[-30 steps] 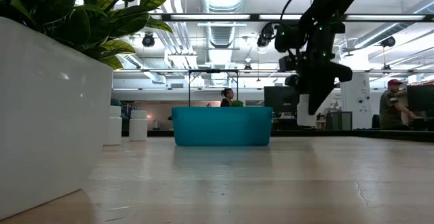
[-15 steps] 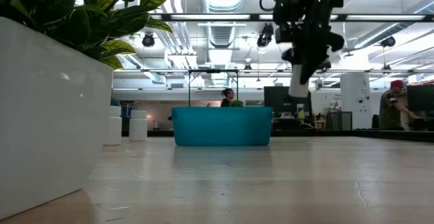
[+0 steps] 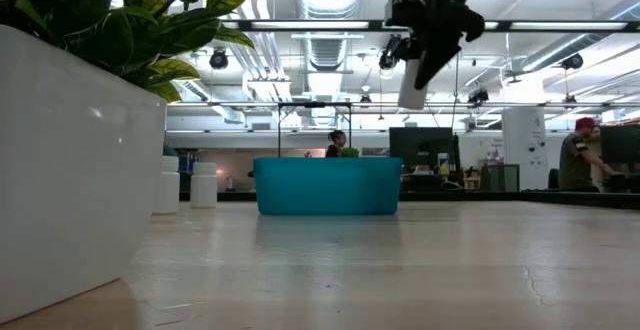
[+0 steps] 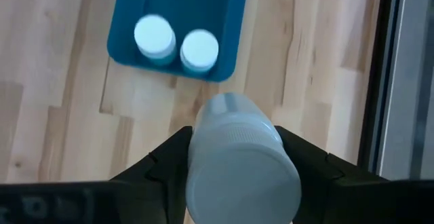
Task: Pick and place pill bottles into a basket
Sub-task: Put the white medicine bottle into the blue bin
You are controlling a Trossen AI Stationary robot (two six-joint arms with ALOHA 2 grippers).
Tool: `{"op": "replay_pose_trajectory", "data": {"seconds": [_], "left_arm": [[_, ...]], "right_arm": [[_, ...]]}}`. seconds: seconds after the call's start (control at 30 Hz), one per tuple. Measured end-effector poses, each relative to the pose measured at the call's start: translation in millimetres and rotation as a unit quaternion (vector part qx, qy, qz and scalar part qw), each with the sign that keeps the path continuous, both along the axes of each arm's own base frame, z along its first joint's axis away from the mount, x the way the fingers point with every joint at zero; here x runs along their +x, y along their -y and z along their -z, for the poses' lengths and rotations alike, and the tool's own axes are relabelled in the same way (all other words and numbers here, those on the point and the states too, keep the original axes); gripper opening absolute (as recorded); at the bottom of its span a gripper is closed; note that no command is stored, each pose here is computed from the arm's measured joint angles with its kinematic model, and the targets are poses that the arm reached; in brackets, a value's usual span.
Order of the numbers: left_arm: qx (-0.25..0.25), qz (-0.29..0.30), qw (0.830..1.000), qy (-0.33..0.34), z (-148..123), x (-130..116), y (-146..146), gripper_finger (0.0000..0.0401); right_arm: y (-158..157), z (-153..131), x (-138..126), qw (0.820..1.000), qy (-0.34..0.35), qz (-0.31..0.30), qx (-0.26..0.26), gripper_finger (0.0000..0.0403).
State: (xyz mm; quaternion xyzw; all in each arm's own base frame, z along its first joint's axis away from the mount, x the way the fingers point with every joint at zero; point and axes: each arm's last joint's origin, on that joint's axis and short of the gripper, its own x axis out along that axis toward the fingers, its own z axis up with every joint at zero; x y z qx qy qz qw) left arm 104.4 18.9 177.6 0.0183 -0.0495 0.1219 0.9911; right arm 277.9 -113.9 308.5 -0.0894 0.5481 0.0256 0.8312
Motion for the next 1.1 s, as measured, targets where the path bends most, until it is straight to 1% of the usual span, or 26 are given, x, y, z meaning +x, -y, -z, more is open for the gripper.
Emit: {"op": "replay_pose_trajectory", "data": {"seconds": [0.13,0.27,0.53,0.87,1.1], "left_arm": [[0.0,0.0,1.0,-0.001,0,0,0,0.0],[0.0,0.0,1.0,-0.001,0,0,0,0.0],[0.0,0.0,1.0,-0.001,0,0,0,0.0],[0.0,0.0,1.0,-0.001,0,0,0,0.0],[0.0,0.0,1.0,-0.001,0,0,0,0.0]], "right_arm": [[0,0,13,1.0,-0.009,-0.009,0.004,0.0166],[2,7,31,0.999,-0.03,-0.018,0.011,0.0166],[6,10,60,0.999,-0.028,-0.036,0.007,0.0166],[-8,22,92,0.996,-0.042,-0.08,0.011,0.0166],[-10,33,109,0.995,-0.05,-0.091,0.012,0.0166]]}}
